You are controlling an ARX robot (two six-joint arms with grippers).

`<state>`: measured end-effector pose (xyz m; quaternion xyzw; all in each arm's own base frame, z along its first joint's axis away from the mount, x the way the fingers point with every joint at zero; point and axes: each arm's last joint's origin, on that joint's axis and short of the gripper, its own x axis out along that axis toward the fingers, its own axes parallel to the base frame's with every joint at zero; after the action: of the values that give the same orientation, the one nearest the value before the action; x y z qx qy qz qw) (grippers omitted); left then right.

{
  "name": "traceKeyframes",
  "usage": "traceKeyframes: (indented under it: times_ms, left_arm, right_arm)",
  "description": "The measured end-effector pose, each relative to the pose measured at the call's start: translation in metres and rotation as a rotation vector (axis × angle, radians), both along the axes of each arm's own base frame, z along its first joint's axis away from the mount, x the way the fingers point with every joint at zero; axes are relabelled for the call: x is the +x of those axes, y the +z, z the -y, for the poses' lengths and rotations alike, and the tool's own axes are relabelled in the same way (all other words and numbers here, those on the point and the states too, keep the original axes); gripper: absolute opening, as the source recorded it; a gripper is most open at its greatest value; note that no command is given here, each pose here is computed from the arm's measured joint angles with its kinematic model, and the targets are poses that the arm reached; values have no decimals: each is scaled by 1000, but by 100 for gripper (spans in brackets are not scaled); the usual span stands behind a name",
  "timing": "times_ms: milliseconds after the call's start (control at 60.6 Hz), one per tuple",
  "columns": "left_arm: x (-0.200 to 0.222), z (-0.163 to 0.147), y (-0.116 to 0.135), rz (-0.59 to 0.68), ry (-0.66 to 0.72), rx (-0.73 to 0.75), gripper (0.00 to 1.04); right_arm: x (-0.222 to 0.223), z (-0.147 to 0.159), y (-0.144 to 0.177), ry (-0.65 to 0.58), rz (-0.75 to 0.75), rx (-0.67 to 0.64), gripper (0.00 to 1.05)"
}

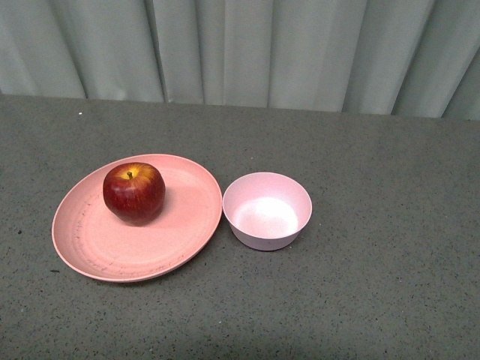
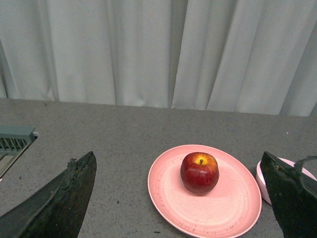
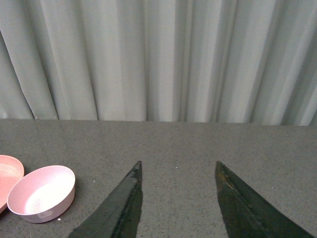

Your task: Move apple from plate to bowl

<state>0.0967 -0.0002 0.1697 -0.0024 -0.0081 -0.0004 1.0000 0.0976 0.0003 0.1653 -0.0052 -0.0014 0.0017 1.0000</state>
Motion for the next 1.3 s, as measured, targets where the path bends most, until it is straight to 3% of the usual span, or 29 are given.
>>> traceKeyframes:
  times_ms: [297,940,1039,1154,1303]
  left_arm:
    - [0,0,0,0,0,0,98]
    - [0,0,0,-1,4,1,98]
    - [3,-1,-6,-75,136,13,98]
    - [12,-4,-7,-137,121,2,98]
    - [34,-9,8,-159,87,-40,98]
  right_arm:
    - [0,0,0,0,0,1,97]
    - [0,0,0,0,0,1,95]
    - [0,0,0,0,0,1,95]
    - [0,0,0,-1,0,1,95]
    - [0,0,0,0,0,1,95]
